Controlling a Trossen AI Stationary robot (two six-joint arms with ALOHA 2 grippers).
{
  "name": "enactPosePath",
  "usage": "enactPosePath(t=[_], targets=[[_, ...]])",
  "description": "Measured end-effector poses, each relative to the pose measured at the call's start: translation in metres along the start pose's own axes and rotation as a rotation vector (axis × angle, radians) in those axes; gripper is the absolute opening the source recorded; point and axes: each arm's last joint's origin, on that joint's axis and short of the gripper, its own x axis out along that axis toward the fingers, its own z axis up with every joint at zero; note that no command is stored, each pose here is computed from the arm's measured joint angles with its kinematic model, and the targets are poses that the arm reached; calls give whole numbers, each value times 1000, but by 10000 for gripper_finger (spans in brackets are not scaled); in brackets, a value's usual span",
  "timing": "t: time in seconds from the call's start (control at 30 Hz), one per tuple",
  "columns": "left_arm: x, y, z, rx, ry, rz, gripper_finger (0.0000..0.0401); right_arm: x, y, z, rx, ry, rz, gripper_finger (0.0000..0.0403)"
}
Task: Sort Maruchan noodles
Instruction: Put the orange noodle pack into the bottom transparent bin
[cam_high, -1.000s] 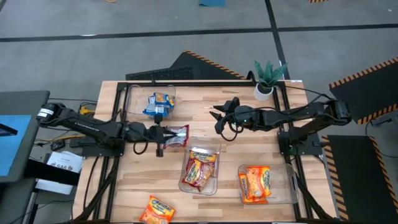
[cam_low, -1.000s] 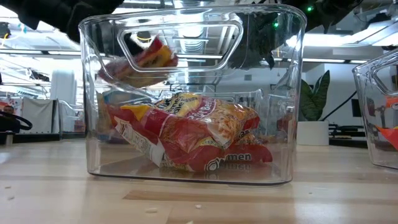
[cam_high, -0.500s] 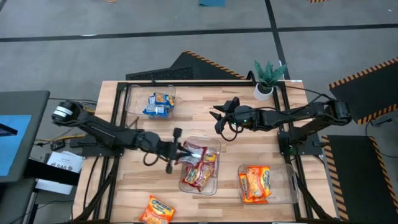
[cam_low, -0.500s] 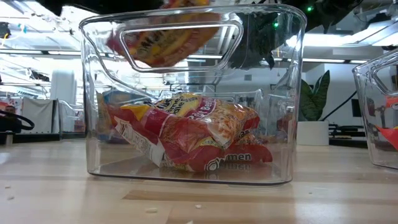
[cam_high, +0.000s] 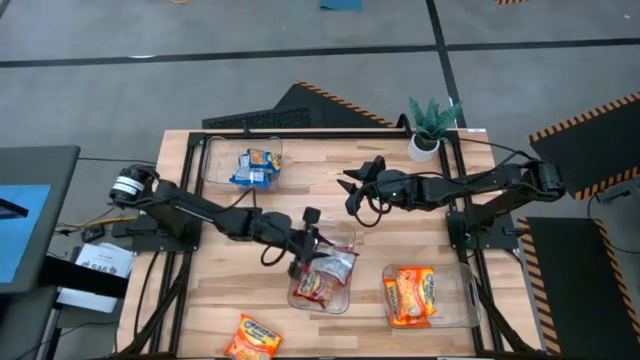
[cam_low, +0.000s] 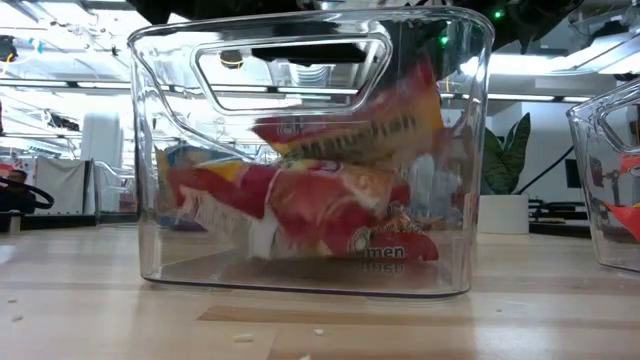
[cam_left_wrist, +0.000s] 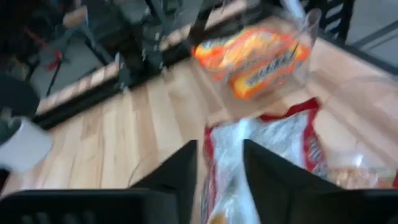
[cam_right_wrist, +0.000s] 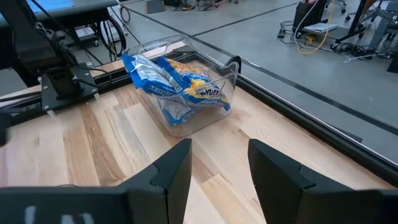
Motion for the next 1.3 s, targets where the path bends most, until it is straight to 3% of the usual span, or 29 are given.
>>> enactPosePath(t=[0.23, 0.47, 0.63, 0.87, 1.03, 1.17, 1.3], targets=[[-37, 11, 16, -43, 89, 10, 214, 0, 0, 0, -2, 3, -1, 182], [-93, 6, 12, -240, 46, -113, 225, 0, 0, -1, -2, 13, -2, 182], [-124, -21, 0, -351, 50, -265, 220, 0, 0, -1, -1, 13, -2, 182], [-148, -83, -9, -524, 153, -619, 219, 0, 0, -1, 1, 10, -1, 182], [-154, -125, 2, -518, 96, -783, 219, 0, 0, -1, 6, 5, 0, 182], [-152, -147, 3, -503, 72, -825, 219, 0, 0, 0, 6, 4, 0, 182], [-143, -158, -6, -518, 139, -749, 213, 0, 0, 0, 7, 3, 0, 182]])
